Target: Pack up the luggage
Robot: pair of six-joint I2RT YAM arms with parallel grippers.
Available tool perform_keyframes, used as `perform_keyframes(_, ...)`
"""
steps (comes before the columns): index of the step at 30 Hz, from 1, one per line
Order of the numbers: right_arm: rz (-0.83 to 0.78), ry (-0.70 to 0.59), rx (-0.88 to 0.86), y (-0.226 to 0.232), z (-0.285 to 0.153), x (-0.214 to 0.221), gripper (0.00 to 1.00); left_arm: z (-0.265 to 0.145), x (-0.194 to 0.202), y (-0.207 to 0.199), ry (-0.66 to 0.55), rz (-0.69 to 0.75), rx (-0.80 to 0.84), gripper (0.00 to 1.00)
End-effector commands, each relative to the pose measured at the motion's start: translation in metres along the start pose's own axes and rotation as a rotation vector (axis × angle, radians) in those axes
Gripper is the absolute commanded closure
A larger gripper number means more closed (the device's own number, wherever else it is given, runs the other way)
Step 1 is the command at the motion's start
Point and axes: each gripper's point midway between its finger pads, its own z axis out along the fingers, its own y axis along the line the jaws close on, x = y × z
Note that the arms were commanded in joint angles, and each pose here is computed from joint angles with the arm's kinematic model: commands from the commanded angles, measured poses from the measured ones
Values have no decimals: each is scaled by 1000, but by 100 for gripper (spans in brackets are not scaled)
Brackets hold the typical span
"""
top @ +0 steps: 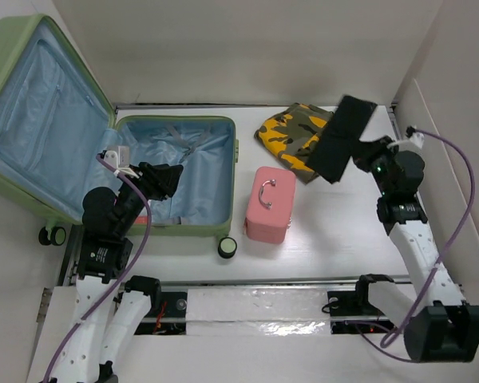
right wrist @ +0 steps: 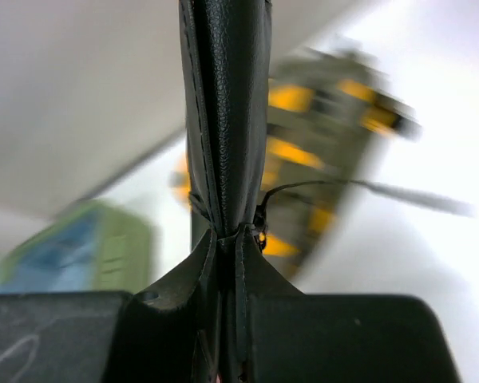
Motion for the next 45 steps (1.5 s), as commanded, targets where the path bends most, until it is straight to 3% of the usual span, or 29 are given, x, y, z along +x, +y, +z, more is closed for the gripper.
perform_keyframes(1,-65,-42,-333,127,-15,-36,100,-1,-18,-9,-53,28,22,56)
perform_keyframes(2,-70,38,-422,163,-13,-8,100,-1,-18,-9,-52,30,23,56)
perform_keyframes(4,-83,37,-544,224,-16,-12,100,-4,-20,-8,-68,31,12,56)
perform_keyframes(6,-76,150,-608,271,-5,39,100,-4,-22,-6,-76,31,-3,56)
perform_keyframes(7,-67,192,-647,290,-3,56,93,-4,-23,-4,-82,32,-13,56)
perform_keyframes(8,-57,196,-733,327,-8,50,83,-6,-24,-4,-85,34,-16,56)
perform_keyframes(9,-83,307,-715,334,6,98,56,-6,-24,-4,-86,34,-15,56)
perform_keyframes(10,-111,324,-716,339,10,107,40,-7,-24,-4,-89,34,-17,55)
perform_keyframes(12,-142,329,-663,332,21,112,20,-8,-24,-3,-91,36,-18,55)
perform_keyframes(14,-157,249,-595,314,21,98,20,-8,-24,-4,-90,39,-16,55)
perform_keyframes(17,-251,183,-439,265,21,95,44,-10,-24,-10,-90,42,13,55)
perform_keyframes(18,-284,197,-380,247,22,102,76,-10,-25,-10,-89,42,14,55)
perform_keyframes(21,-340,188,-232,190,32,102,100,-10,-23,-12,-83,42,20,55)
perform_keyframes(24,-337,177,-102,126,56,93,97,-9,-22,-12,-81,43,26,55)
perform_keyframes(26,-314,214,-46,89,66,95,78,-8,-21,-11,-78,41,19,55)
perform_keyframes(27,-295,207,16,59,78,85,55,-8,-20,-10,-75,39,19,55)
perform_keyframes(30,-294,220,100,12,93,88,25,-8,-20,-12,-75,39,28,54)
perform_keyframes(33,-290,266,162,-17,101,98,16,-5,-18,-10,-65,36,26,54)
perform_keyframes(35,-261,330,172,-35,108,115,16,-5,-16,-10,-62,36,28,54)
perform_keyframes(37,-242,361,124,-30,107,125,28,-5,-17,-11,-65,35,28,54)
perform_keyframes(41,-289,248,-15,28,79,112,43,-4,-15,-8,-57,35,18,54)
perform_keyframes(42,-314,247,-28,38,69,112,52,-4,-15,-9,-55,35,21,54)
perform_keyframes(45,-419,240,-81,81,31,110,62,-4,-16,-10,-54,36,27,54)
